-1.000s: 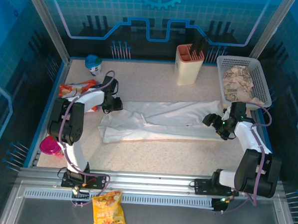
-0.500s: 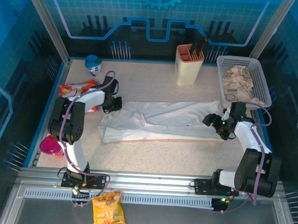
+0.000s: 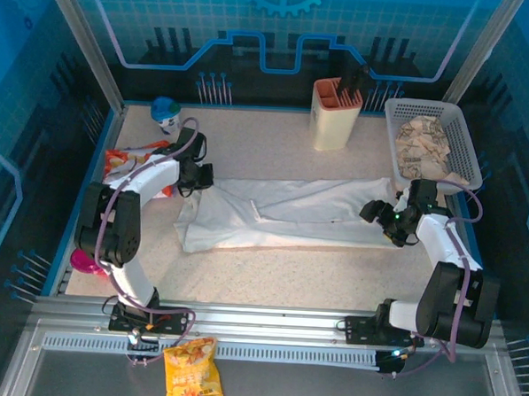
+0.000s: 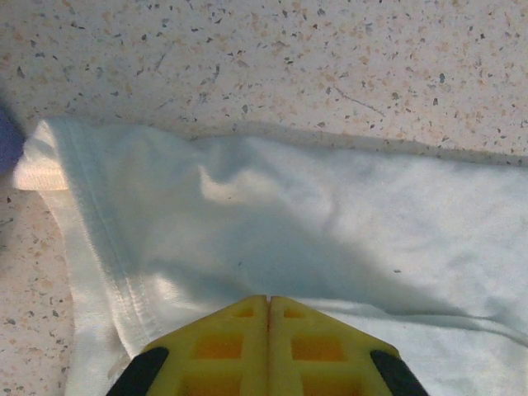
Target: Fold and stack the t-shirts
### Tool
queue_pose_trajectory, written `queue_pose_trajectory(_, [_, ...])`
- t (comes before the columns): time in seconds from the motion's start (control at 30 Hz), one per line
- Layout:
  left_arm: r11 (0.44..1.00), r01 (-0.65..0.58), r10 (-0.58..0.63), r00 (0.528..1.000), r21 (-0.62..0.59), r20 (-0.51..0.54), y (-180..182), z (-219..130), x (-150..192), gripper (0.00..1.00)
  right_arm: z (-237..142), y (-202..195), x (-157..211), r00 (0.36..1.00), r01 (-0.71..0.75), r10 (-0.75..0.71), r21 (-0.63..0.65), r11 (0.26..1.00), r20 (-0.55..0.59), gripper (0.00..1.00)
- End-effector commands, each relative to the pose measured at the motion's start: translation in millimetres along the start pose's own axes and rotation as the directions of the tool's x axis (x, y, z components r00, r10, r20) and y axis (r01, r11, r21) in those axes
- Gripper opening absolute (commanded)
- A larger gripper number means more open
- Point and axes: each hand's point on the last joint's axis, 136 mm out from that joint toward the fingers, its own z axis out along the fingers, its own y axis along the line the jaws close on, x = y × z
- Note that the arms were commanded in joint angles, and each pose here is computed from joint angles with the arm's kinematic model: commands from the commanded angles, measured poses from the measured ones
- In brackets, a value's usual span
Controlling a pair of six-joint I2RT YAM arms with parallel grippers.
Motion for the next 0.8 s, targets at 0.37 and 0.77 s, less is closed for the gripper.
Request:
queue_pose_trajectory(0.37, [0.999,-0.042,0.044,0.997,-0.027,0.056,-1.9,-15.1,-32.4,0.00,-4.9,9.4,-1.9,0.999,0.032,-0.032,-0.027,0.999,0.000,0.88])
queue_pose_trajectory(0.77, [0.997,0.037,-0.038,0.999,-0.075,-0.012,10.9,-18.6,-13.9,0.56,-5.9,15.5,-0.4,0.998,0.058,-0.058,-0.050,0.997,-0.004,0.89])
